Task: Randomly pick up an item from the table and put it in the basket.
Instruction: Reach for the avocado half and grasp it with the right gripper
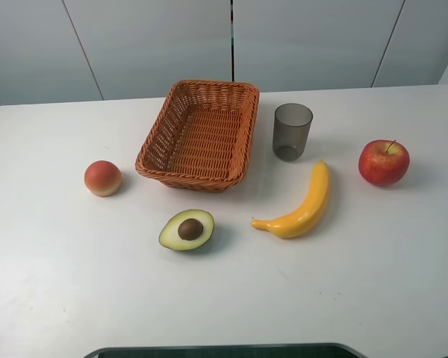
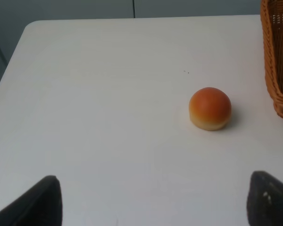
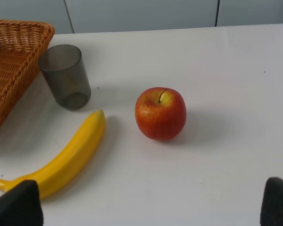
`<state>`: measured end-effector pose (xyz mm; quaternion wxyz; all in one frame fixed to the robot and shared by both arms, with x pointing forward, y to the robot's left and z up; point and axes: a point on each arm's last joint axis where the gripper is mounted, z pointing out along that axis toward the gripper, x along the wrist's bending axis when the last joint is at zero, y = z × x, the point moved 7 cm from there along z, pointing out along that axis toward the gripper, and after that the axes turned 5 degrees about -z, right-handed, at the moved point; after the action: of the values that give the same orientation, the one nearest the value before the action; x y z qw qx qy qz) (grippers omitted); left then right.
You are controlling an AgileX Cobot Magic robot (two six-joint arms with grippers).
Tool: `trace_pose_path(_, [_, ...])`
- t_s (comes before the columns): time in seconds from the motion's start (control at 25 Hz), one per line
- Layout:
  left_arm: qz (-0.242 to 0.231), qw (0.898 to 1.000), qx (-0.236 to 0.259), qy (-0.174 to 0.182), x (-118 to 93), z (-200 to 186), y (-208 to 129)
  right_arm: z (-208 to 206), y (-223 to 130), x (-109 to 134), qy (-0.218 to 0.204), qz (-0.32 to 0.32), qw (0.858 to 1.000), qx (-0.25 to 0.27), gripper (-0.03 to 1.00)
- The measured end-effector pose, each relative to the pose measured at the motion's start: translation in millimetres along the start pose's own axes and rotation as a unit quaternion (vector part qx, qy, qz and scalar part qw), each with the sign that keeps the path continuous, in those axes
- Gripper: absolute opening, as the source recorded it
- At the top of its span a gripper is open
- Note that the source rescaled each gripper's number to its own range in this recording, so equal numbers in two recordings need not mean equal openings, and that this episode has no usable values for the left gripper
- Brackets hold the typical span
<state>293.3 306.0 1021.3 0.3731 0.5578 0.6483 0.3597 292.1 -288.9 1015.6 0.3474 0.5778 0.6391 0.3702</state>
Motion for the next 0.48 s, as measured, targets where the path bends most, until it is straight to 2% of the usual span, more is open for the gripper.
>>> trace_pose_path(0.48, [0.0,1.0,0.0,0.0,0.0,0.0,0.0,0.0,0.0,0.0,0.0,0.0,1.0,0.0,1.0])
